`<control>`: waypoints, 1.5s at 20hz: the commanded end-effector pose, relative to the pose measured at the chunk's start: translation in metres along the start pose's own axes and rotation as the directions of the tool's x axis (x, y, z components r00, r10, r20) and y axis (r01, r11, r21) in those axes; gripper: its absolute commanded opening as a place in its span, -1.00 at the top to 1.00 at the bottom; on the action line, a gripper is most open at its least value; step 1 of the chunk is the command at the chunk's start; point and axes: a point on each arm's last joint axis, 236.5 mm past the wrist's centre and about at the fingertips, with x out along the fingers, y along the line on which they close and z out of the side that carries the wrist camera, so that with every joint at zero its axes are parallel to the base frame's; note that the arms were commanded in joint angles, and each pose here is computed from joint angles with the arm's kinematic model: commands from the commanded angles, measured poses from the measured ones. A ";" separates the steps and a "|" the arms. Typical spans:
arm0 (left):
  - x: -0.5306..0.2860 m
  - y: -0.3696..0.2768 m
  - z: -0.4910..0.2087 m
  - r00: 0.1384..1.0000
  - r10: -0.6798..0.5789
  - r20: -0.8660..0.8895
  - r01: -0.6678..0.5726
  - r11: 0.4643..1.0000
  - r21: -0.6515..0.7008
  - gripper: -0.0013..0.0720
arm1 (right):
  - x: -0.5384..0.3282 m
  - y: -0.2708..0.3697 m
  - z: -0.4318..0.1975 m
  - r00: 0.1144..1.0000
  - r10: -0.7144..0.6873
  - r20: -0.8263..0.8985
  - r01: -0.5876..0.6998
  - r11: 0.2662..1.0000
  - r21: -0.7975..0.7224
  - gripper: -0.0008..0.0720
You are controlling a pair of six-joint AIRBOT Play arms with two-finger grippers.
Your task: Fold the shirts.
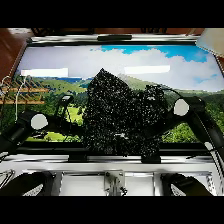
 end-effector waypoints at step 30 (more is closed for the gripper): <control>0.019 0.004 0.010 0.993 0.005 0.117 -0.018 0.993 0.116 0.82 | 0.066 0.064 0.056 0.991 -0.104 -0.087 0.120 0.970 0.211 -0.46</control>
